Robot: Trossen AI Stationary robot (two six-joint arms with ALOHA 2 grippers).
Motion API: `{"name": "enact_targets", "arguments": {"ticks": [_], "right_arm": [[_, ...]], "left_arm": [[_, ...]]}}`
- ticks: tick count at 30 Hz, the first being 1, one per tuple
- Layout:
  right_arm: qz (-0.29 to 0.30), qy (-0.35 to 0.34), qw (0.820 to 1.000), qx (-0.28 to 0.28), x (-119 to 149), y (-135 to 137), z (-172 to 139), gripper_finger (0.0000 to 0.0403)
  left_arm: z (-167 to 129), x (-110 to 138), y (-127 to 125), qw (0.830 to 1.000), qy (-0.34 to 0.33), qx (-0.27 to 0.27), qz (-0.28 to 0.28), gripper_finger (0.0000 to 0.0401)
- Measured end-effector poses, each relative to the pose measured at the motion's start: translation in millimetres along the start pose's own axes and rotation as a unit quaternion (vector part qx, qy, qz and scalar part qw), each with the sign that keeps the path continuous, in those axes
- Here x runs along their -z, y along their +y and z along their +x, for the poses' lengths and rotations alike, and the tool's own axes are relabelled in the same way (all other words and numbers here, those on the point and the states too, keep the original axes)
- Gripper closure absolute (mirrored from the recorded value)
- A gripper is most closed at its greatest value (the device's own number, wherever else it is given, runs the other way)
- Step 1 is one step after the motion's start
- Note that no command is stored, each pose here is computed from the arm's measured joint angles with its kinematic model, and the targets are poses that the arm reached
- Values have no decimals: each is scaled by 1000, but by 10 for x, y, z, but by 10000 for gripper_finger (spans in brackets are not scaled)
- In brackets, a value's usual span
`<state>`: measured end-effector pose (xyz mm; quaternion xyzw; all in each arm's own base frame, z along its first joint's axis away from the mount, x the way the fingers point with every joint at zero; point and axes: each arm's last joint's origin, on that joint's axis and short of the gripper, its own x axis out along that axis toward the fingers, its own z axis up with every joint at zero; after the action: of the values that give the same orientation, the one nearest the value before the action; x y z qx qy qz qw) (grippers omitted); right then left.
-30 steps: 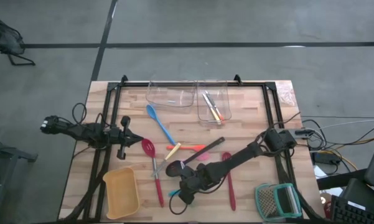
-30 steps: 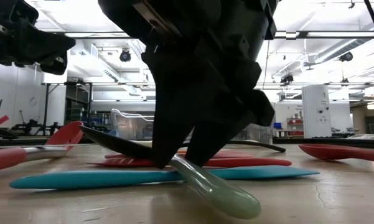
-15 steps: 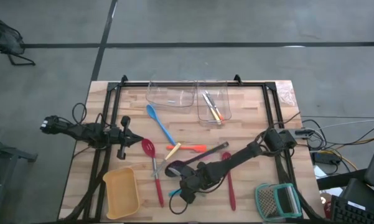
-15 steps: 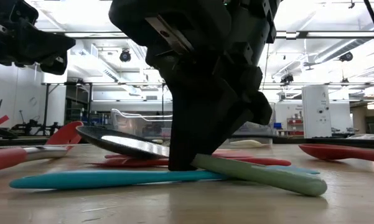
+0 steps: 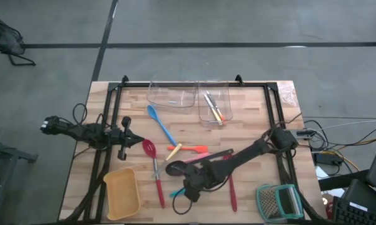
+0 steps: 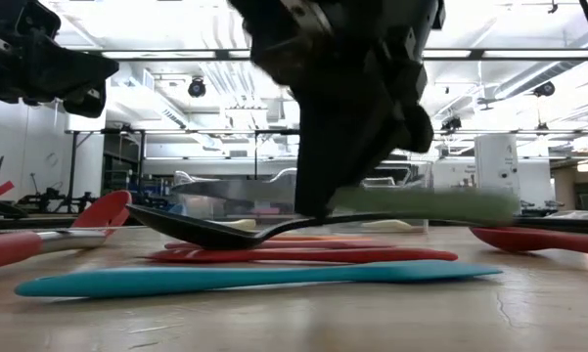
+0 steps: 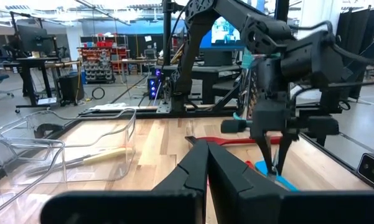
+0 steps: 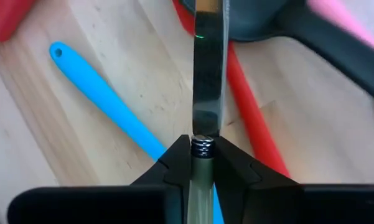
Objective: Pick & Place Kitchen Items
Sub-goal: Put the green knife into the right transparent bin
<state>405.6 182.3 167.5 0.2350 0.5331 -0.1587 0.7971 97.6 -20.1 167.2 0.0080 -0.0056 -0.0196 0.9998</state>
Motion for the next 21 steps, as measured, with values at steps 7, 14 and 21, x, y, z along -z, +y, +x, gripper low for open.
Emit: {"name": "enact_targets", "arguments": {"ticks": [7, 14, 21], "right_arm": [[-8, -27, 999, 25, -112, -98, -227, 354], [-12, -56, 997, 51, -213, -212, -500, 365], [-19, -86, 993, 76, -279, -313, -747, 354]], "left_arm": [[0, -1, 0, 1000, 0, 0, 0, 389], [0, -1, 0, 1000, 0, 0, 0, 389], [0, 0, 0, 1000, 0, 0, 0, 389]]}}
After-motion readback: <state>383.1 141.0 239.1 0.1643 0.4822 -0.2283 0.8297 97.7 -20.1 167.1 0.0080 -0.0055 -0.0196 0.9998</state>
